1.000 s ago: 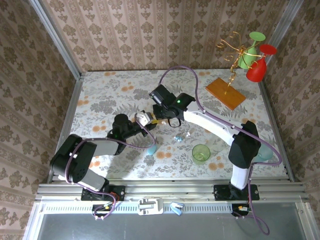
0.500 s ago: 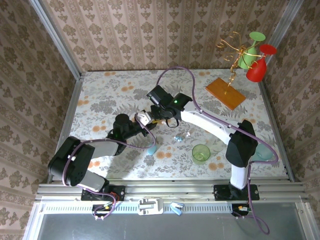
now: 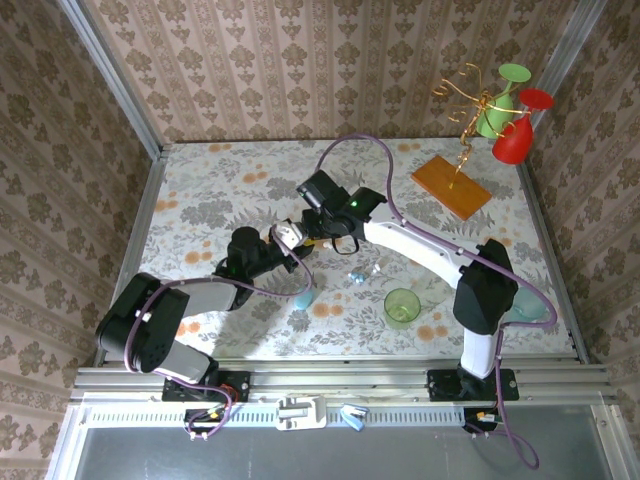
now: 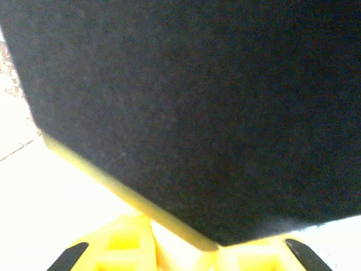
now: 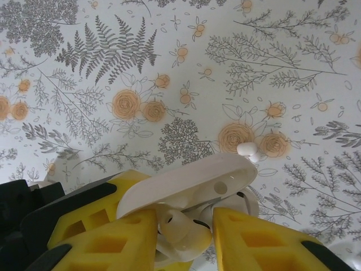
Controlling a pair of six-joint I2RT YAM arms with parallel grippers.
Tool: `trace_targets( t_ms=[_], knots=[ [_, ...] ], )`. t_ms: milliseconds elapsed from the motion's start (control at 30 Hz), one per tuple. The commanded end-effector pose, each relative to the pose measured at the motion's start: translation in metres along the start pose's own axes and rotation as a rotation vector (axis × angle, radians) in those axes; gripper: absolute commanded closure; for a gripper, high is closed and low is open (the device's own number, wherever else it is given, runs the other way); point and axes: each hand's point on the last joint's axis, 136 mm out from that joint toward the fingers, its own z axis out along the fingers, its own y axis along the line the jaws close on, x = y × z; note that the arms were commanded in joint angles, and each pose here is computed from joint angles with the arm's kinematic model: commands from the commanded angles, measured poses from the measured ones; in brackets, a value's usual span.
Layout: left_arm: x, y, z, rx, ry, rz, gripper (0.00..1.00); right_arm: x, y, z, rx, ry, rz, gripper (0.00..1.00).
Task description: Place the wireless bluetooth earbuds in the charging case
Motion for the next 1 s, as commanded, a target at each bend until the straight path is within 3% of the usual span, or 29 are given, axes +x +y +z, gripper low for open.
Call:
trace_targets(
  t_ms=[0, 600, 967],
  knots=[
    [-0.037, 0.002, 0.002, 0.003, -0.105, 0.032, 1.0, 0.0, 0.009, -0.007, -0.074, 0.0, 0.037, 0.68],
    [-0.034, 0.004, 0.007, 0.005, -0.099, 0.023, 1.0, -0.002, 0.015, -0.015, -0.207, -0.006, 0.093, 0.68],
    [-0.032, 0.005, 0.008, 0.002, -0.095, 0.019, 1.0, 0.001, 0.013, -0.016, -0.204, -0.002, 0.091, 0.69]
  ],
)
